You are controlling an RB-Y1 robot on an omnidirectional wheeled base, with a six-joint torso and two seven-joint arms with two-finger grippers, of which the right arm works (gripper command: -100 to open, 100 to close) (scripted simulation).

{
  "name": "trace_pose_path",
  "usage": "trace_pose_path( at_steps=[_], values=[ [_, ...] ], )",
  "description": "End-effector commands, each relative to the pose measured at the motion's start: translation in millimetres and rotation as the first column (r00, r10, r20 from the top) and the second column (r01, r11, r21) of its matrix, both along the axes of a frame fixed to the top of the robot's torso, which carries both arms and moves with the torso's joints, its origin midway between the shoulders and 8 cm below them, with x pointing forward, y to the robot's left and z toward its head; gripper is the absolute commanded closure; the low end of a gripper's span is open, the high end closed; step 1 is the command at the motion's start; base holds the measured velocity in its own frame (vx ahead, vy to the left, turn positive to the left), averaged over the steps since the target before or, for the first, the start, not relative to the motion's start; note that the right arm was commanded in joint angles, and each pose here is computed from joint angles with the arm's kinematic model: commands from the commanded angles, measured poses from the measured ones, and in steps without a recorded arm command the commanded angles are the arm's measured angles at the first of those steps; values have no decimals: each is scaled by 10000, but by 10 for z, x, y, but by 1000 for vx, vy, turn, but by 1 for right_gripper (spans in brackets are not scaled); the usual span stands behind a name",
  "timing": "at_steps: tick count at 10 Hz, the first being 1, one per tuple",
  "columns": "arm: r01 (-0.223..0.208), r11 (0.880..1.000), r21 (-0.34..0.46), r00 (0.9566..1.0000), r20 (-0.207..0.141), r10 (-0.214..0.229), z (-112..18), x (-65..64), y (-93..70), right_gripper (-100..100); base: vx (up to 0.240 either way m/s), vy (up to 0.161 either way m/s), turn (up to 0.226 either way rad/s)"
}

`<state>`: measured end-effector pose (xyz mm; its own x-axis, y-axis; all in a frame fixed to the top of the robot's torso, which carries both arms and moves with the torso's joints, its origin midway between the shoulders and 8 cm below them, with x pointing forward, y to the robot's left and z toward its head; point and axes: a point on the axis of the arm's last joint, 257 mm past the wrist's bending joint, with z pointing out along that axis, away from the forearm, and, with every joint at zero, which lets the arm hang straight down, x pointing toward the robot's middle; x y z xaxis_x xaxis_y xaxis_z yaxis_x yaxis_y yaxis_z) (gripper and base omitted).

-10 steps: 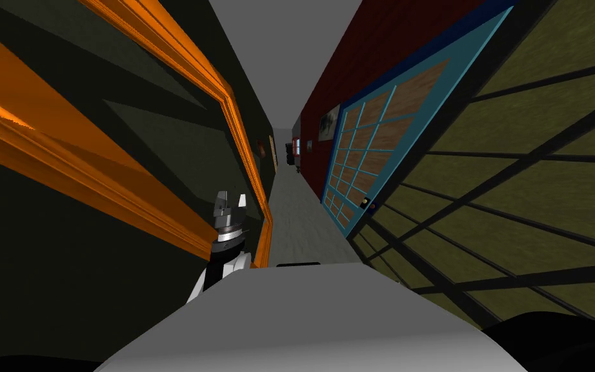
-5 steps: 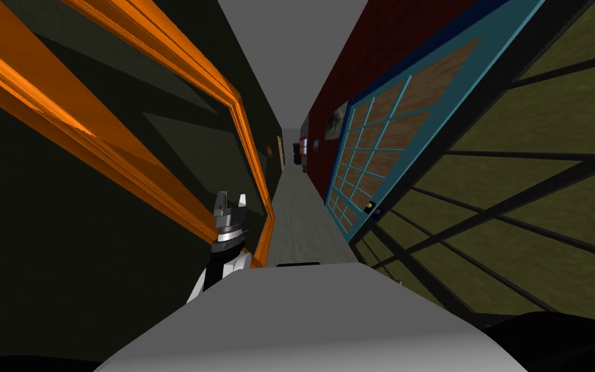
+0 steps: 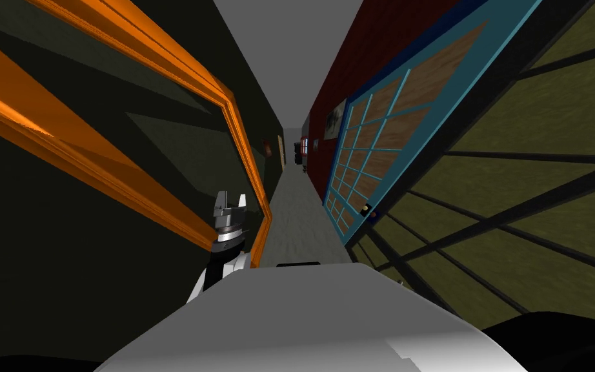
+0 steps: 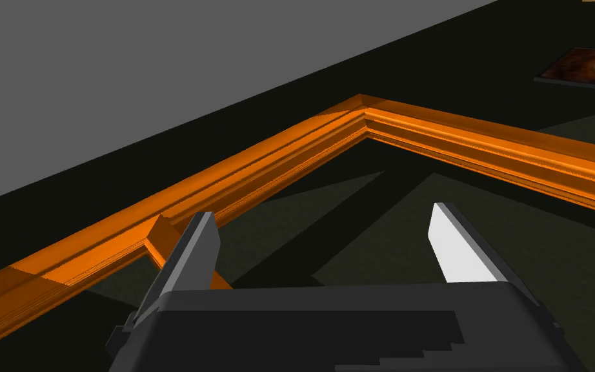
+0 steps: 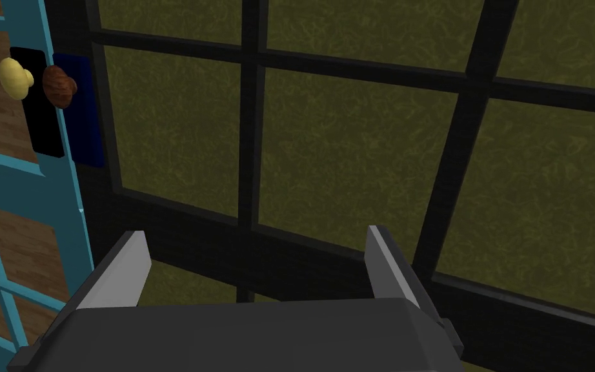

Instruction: Push the door open

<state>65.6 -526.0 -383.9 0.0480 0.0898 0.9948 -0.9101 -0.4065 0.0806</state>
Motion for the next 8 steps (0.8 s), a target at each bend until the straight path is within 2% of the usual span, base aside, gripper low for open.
trace_pose_path(
  at_steps=[1,3,8],
  values=[
    [7,10000,-54,10000,-33,-7,5,4,-21,-100,4,-214,53],
    [15,9999,-121,10000,-73,-16,11,7,-49,-100,9,-198,56],
    [41,9995,-315,9998,-188,-47,31,19,-130,-100,38,-208,-8]
  ],
)
